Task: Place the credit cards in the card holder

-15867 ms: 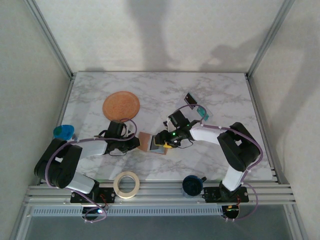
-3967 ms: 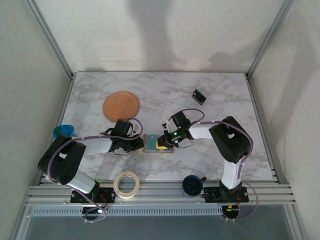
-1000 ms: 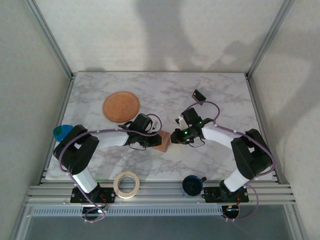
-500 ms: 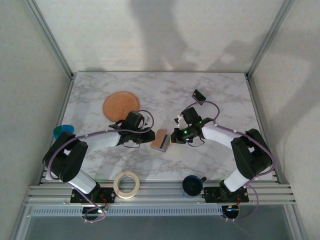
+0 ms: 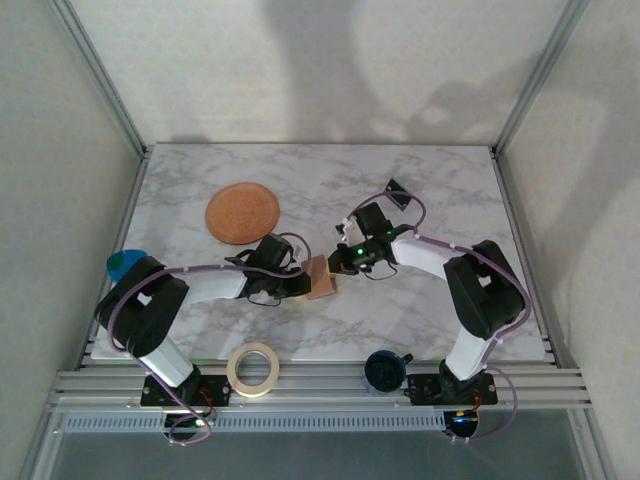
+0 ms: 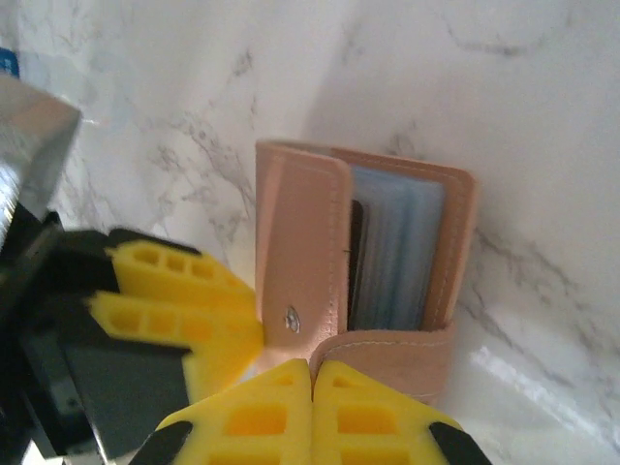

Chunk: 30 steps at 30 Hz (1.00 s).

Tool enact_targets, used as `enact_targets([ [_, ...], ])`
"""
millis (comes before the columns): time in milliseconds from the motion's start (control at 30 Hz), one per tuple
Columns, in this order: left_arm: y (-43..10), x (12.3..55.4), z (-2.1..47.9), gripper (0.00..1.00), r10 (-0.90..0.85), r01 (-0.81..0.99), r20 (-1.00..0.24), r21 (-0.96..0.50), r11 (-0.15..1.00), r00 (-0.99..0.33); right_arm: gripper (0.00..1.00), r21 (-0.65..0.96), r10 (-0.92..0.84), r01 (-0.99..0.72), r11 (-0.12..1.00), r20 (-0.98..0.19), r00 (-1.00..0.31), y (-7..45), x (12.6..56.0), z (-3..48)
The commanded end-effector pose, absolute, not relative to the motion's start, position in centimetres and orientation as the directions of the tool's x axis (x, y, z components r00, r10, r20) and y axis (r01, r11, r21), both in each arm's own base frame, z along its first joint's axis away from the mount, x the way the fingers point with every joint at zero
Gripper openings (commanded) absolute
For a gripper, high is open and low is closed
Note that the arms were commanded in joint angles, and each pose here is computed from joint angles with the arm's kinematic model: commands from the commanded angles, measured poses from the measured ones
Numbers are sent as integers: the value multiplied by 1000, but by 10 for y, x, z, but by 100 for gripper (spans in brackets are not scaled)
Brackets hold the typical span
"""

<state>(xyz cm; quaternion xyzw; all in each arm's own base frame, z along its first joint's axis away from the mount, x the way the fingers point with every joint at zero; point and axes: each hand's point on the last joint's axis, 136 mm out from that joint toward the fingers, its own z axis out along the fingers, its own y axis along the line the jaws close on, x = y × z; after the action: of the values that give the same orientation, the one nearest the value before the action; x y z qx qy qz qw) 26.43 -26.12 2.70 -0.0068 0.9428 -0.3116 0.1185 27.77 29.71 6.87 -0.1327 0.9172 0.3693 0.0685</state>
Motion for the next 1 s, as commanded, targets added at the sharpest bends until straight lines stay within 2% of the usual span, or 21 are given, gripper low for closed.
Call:
enact_targets([
  [0, -263, 260, 17, 20, -96, 39, -201, -581, 813, -975, 5, 657, -225, -333, 677, -246, -943, 305, 278, 76],
  [67, -260, 259, 15, 19, -109, 29, -202, -577, 816, -973, 15, 616, -228, -332, 714, -244, -943, 296, 277, 72],
  [167, -258, 258, 9, 18, -115, 16, -194, -569, 822, -974, 22, 565, -240, -341, 751, -248, -939, 285, 277, 69],
  [367, -258, 259, 1, 16, -111, 8, -181, -552, 834, -977, 20, 543, -251, -345, 766, -242, -937, 282, 278, 66],
  [467, -258, 259, 1, 15, -111, 7, -181, -551, 835, -977, 27, 540, -253, -351, 765, -248, -935, 282, 280, 69],
  [533, -257, 258, -1, 15, -107, 6, -174, -547, 837, -979, 27, 535, -259, -358, 765, -254, -932, 282, 281, 72],
  [700, -257, 257, -2, 15, -101, 6, -169, -541, 841, -980, 20, 501, -273, -373, 781, -263, -925, 281, 289, 74],
  [833, -259, 261, 6, 18, -101, 17, -185, -547, 837, -977, 3, 475, -285, -379, 794, -259, -923, 279, 292, 71],
  [967, -259, 268, 18, 26, -104, 32, -216, -549, 835, -971, 0, 426, -297, -386, 818, -261, -919, 271, 295, 68],
])
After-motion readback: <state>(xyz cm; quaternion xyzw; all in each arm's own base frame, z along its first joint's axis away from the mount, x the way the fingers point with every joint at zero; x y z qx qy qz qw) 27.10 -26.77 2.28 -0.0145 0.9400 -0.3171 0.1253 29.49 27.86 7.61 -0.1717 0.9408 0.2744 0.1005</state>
